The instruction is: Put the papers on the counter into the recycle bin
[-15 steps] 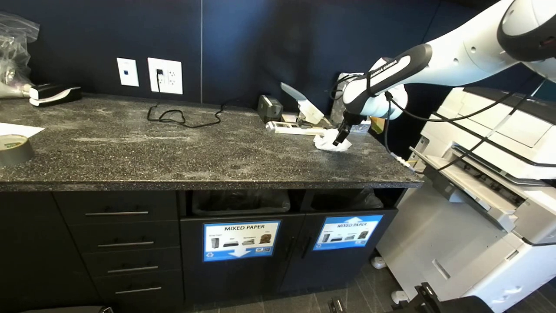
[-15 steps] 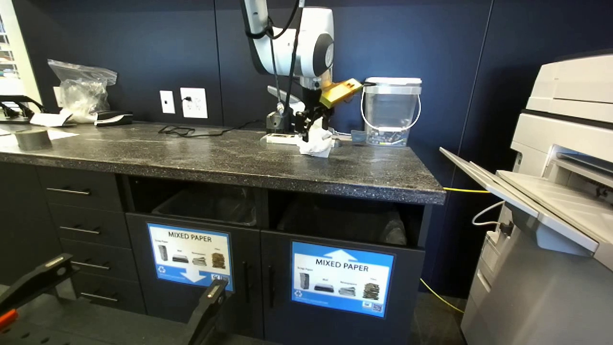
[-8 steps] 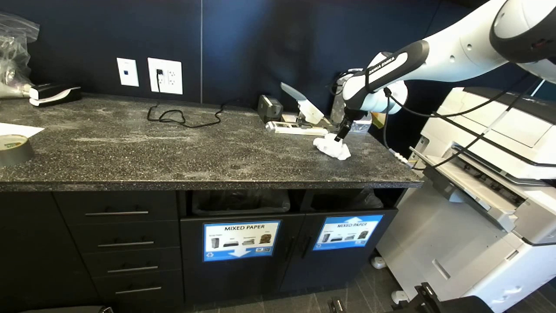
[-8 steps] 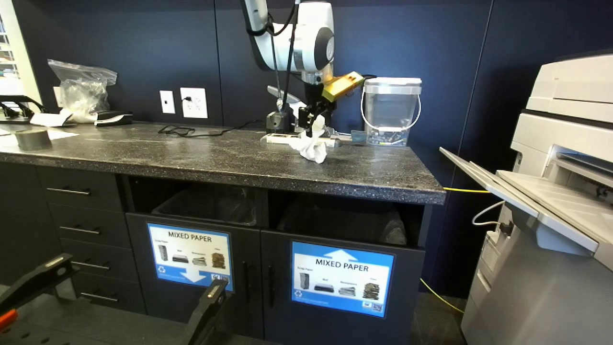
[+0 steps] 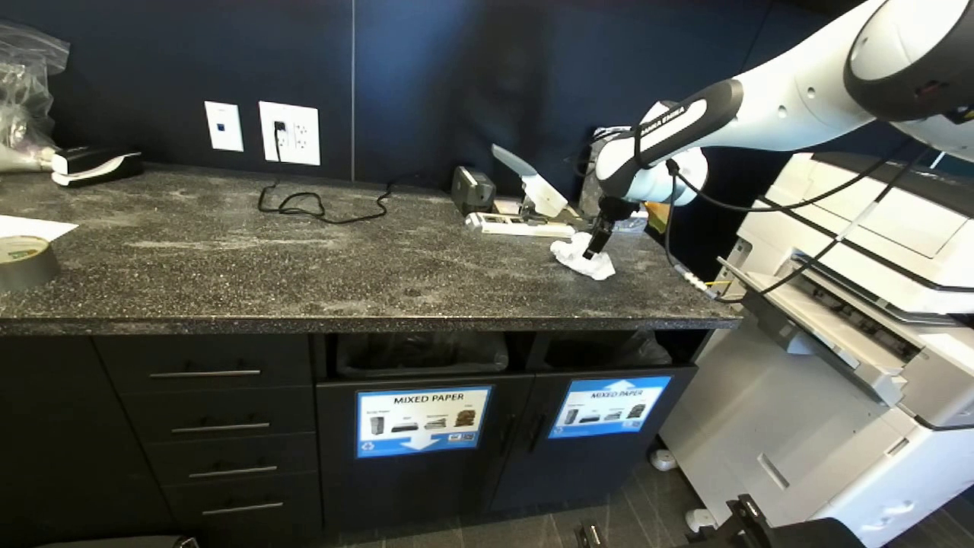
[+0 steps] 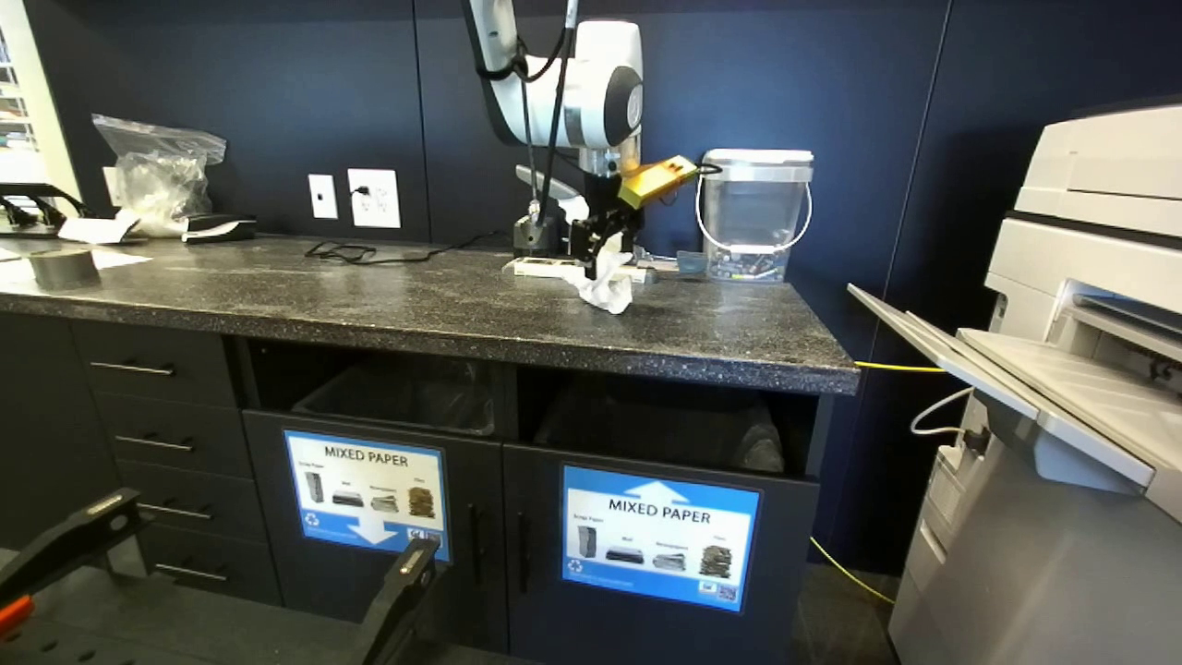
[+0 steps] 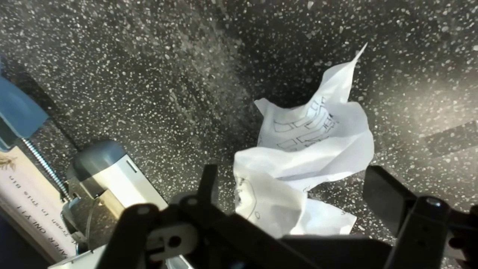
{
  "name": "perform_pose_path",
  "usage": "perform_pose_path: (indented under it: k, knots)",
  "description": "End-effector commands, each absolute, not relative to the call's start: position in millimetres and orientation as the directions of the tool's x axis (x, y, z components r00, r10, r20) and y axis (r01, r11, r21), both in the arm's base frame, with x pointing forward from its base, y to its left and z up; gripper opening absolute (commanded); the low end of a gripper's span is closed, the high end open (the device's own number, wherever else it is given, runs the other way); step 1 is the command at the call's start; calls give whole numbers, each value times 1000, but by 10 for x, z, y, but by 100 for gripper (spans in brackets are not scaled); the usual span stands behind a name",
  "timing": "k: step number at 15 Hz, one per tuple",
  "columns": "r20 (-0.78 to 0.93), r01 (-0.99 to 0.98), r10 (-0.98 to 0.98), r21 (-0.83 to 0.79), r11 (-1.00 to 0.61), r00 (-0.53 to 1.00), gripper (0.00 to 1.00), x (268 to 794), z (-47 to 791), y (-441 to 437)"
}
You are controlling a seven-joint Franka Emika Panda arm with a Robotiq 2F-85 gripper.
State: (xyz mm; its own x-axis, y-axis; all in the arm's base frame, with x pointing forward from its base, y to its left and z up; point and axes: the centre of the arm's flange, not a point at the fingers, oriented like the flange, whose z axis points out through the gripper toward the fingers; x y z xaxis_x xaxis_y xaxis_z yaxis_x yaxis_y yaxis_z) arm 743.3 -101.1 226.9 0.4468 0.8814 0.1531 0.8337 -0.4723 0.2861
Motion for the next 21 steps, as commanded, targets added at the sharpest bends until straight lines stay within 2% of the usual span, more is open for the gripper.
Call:
perform_pose_path:
  k: [1,7,8,9,10,15,18,21]
  knots:
    - [181,834,882,287,-471,435,100,7601,2171,-1027]
    - [186,839,877,258,-478,443,100,7678,1919,-1020]
    - [189,839,875,255,-482,445,75,7693,1930,-1067]
    - [186,840,876,252,-480,445,74,7698,1898,-1053]
    - [182,841,877,255,-478,444,68,7694,1864,-1013]
    - [180,841,876,249,-481,448,27,7709,1912,-1093]
    - [152,850,879,227,-476,451,9,7674,1940,-1108]
    - [104,869,887,180,-462,450,4,7588,1927,-1138]
